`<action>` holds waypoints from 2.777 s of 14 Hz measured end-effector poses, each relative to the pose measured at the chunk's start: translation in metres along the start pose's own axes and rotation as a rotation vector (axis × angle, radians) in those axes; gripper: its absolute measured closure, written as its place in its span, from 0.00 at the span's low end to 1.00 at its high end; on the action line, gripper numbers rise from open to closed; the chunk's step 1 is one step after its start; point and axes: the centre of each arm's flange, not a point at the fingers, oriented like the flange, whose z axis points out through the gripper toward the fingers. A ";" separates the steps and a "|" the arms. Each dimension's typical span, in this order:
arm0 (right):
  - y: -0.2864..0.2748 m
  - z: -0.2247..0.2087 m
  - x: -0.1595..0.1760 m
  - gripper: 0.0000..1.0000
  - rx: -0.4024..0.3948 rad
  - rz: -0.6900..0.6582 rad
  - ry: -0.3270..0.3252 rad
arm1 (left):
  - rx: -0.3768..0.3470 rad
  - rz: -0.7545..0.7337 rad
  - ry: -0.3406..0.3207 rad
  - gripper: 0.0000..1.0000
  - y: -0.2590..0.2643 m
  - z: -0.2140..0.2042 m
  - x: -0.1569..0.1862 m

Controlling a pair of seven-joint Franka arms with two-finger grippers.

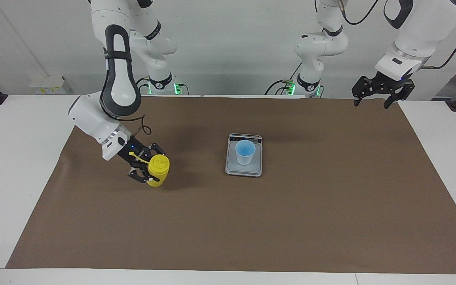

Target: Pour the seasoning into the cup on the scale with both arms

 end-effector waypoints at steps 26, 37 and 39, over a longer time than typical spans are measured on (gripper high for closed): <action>0.019 -0.112 -0.031 0.00 -0.031 -0.284 -0.194 | -0.008 -0.002 0.029 0.00 0.001 -0.002 0.003; -0.017 -0.155 0.093 0.00 -0.105 -0.060 -0.496 | -0.008 0.001 0.023 0.00 0.003 0.000 0.003; -0.017 -0.163 0.112 0.00 -0.158 0.036 -0.526 | -0.008 -0.008 0.022 0.00 -0.001 0.001 0.003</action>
